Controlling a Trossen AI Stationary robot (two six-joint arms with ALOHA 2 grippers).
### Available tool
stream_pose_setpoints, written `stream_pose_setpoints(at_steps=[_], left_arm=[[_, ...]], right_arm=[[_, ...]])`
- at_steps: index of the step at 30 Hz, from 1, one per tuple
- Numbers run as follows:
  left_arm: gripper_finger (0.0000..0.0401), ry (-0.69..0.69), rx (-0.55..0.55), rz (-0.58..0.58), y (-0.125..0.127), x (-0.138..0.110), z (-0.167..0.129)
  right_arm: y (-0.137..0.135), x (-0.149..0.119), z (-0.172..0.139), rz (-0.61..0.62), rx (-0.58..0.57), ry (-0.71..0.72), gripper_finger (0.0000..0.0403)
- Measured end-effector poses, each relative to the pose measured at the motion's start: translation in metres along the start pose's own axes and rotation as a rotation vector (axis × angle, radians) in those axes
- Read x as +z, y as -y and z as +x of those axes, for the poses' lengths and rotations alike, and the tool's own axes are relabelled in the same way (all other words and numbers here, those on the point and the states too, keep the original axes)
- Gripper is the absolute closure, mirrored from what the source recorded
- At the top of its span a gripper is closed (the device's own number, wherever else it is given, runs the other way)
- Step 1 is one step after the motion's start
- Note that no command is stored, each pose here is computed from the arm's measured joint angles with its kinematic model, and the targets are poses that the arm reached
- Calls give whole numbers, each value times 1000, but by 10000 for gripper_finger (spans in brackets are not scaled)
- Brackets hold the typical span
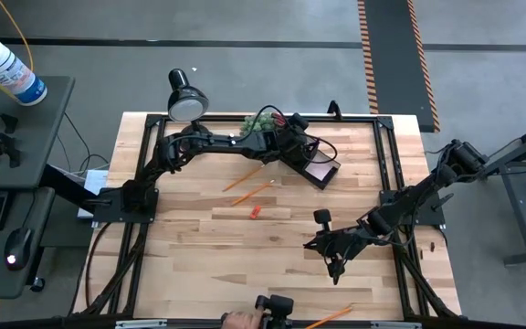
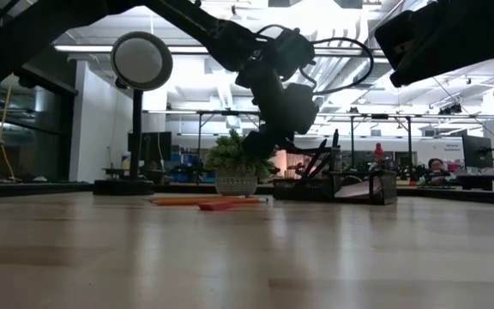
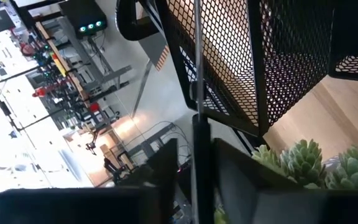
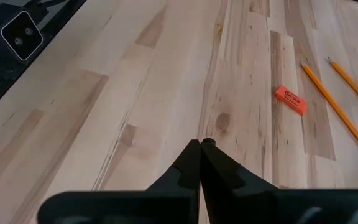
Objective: Pick and place office supplies into organizer
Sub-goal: Put the black scissors into the black desk organizer
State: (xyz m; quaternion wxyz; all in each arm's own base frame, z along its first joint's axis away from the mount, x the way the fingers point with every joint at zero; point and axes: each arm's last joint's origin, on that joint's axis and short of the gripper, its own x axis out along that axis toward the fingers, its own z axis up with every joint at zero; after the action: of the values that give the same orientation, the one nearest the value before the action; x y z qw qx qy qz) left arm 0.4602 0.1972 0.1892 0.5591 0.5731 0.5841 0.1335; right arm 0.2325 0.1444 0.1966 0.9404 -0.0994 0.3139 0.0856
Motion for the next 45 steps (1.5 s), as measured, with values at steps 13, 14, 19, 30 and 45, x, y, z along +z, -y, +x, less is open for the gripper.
stream_pose_setpoints(at_steps=[13,14,19,30,45], left_arm=[[392,-80,14,114,1,5,-7],[393,-88,18,133,1,6,-8],[385,-117,52,222,-1,16,-18],[396,-113,88,526,-4,29,-30],[398,-70,130,748,3,43,-20]], right_arm=[[0,0,0,0,0,0,402],[0,0,0,0,0,0,402],[0,0,0,0,0,0,402],[0,0,0,9,5,-1,402],[0,0,0,9,12,-3,402]])
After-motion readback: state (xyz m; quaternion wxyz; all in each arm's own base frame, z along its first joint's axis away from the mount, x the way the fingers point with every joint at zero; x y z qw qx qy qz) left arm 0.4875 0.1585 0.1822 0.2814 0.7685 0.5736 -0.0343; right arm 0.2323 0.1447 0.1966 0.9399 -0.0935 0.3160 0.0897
